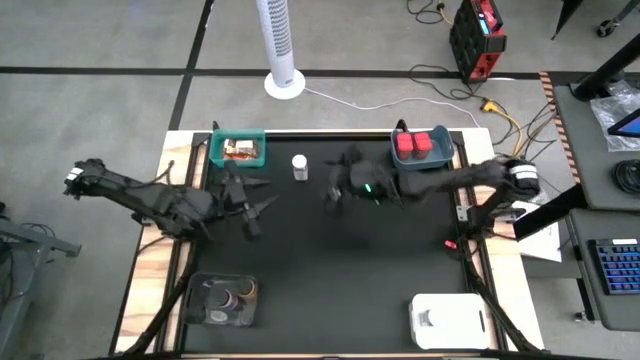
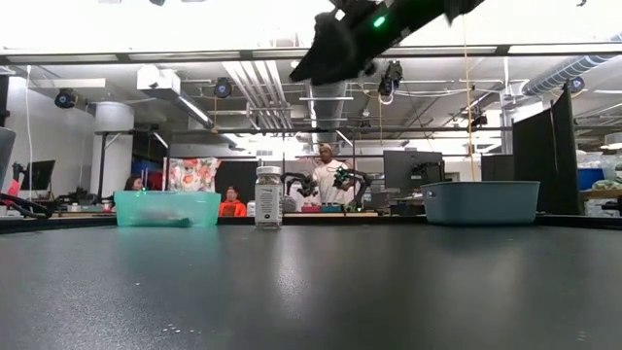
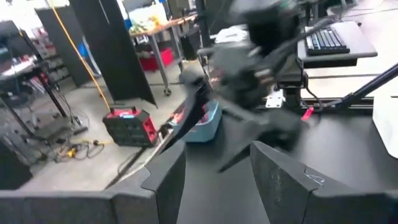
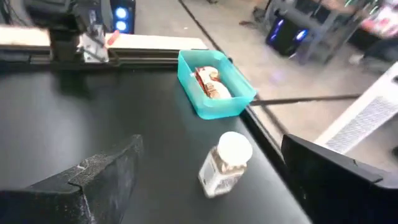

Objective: Sort spices by type
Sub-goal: Put the white seasoning bottle into the white bin

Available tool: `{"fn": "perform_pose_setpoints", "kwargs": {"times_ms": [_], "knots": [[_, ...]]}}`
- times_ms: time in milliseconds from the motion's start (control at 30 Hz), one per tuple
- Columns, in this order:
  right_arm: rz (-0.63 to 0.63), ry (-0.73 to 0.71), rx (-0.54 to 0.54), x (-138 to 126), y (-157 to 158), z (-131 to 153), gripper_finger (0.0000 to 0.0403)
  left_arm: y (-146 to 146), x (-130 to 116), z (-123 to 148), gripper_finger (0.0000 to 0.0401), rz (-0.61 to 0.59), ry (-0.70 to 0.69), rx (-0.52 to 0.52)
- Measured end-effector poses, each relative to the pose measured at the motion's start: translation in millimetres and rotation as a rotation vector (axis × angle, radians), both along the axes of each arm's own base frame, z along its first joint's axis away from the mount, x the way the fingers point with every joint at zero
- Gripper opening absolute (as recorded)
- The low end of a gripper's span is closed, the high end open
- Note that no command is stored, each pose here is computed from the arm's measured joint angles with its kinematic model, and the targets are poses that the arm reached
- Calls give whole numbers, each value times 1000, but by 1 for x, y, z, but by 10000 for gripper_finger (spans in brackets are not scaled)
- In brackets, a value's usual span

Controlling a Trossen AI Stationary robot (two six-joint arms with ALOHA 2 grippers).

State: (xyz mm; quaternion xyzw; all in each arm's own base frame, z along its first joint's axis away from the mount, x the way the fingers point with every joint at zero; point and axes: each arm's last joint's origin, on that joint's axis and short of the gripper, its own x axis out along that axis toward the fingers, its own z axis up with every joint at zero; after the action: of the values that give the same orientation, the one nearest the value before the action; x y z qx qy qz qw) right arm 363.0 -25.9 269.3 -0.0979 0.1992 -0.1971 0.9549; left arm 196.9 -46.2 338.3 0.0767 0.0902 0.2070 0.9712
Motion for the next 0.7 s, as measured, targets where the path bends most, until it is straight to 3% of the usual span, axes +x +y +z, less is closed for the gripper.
{"fn": "perform_pose_setpoints", "kwargs": {"times_ms": [100,267,467,700], "knots": [[5,-22,86,17,-36,-6,375,5,-13,8,165,-4,-14,26],[-34,-1,112,51,-75,-30,375,11,-31,12,165,-8,4,58],[-39,52,96,82,-92,-57,375,13,-38,11,165,-11,41,82],[-96,102,115,88,-108,-80,375,13,-37,5,165,-15,101,109]]}}
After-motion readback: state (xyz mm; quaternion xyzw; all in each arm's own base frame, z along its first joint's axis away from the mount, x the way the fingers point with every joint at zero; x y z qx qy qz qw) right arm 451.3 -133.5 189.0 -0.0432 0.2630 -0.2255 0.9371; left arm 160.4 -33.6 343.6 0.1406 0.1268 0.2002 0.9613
